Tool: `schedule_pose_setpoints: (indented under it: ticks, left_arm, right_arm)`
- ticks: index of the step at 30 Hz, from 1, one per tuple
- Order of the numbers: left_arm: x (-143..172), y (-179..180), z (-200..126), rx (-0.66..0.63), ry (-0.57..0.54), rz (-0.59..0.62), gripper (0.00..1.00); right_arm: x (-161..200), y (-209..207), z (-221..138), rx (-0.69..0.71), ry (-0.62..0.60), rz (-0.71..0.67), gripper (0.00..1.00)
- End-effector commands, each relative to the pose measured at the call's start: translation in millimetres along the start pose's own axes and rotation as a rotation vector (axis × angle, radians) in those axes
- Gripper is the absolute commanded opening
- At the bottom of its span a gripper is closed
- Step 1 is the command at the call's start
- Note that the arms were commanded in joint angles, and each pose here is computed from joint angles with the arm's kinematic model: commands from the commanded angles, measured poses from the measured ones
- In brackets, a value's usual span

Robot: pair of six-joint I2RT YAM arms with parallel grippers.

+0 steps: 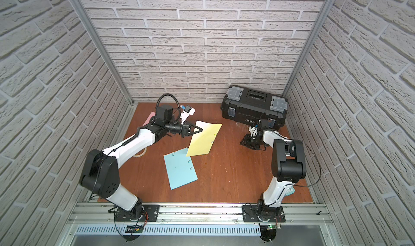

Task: Unclip the paperclips from the documents
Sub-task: Place the paper clip at the center of the board.

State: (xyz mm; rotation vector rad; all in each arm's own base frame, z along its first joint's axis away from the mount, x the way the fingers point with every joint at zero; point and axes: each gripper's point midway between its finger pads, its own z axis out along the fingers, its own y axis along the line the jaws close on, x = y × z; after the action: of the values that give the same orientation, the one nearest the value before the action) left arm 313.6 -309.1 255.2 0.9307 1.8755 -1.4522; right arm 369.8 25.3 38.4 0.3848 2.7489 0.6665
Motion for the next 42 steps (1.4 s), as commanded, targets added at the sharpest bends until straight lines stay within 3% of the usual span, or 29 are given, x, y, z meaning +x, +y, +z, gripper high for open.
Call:
schedule_pose_setpoints:
  ticks: [1, 6, 16, 22, 36, 42]
  left_arm:
    - [-14.8, -9.1, -9.0, 0.03, -0.054, 0.055, 0.0]
    - [-19.2, -3.9, -12.9, 0.037, -0.086, 0.043, 0.0]
    - [-17.4, -1.6, -15.7, 0.045, -0.09, 0.04, 0.0]
    - [-17.8, 1.4, -15.4, 0.046, -0.089, 0.037, 0.0]
    - [-16.9, 9.2, -12.9, 0.045, -0.088, 0.023, 0.0]
    - [-15.5, 9.7, -13.4, 0.044, -0.086, 0.017, 0.0]
  right_arm:
    - [-9.6, 23.0, -22.2, -0.039, -0.063, -0.083, 0.47]
    - [-5.7, 34.3, -33.1, -0.046, -0.08, -0.128, 0.52]
    - [16.5, 12.1, -6.9, 0.03, 0.012, -0.09, 0.53]
    - [26.0, -4.8, 11.1, 0.143, 0.081, -0.101, 0.54]
    - [36.5, -24.8, 8.6, 0.478, 0.184, -0.269, 0.53]
    - [35.7, -4.6, 13.0, 0.364, 0.121, -0.265, 0.53]
